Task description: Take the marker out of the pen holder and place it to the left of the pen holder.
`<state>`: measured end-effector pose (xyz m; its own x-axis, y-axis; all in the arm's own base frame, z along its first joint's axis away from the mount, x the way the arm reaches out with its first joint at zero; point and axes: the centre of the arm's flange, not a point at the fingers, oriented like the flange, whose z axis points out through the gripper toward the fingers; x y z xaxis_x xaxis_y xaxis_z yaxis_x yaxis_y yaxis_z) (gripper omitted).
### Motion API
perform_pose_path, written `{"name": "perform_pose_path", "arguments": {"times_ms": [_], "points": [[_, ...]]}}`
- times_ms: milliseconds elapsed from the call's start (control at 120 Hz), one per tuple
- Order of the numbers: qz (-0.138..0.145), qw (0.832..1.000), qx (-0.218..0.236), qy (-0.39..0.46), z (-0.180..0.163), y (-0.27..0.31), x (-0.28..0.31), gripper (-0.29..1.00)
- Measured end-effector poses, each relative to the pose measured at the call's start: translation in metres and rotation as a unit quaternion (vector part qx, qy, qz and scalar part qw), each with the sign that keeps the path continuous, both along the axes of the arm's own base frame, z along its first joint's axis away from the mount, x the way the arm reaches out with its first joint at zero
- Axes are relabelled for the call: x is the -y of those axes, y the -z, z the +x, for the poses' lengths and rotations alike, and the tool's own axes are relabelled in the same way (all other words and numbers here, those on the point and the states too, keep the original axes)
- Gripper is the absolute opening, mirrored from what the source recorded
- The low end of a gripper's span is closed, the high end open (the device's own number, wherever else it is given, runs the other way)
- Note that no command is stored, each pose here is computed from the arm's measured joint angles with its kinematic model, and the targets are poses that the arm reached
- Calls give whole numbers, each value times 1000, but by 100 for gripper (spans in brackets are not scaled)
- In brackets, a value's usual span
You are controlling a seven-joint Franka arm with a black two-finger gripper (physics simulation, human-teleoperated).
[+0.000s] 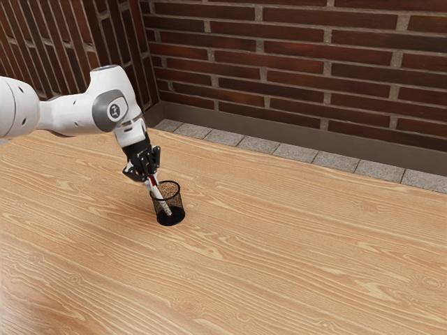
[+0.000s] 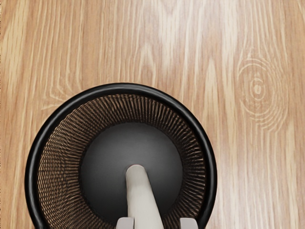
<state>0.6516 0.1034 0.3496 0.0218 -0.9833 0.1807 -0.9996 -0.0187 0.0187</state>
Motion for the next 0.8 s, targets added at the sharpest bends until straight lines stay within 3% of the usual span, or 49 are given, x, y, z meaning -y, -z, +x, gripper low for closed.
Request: {"name": "perform_pose_path", "arguments": {"times_ms": [300,558,708,800], "points": [[8,1000,23,-4,0,-26,1,-6],[37,993,114,-9,-17,-169,10,-7],[32,994,94,-46,-23,-154,-39,-7],[4,995,62,-77,-24,-111,-80,-7]]}}
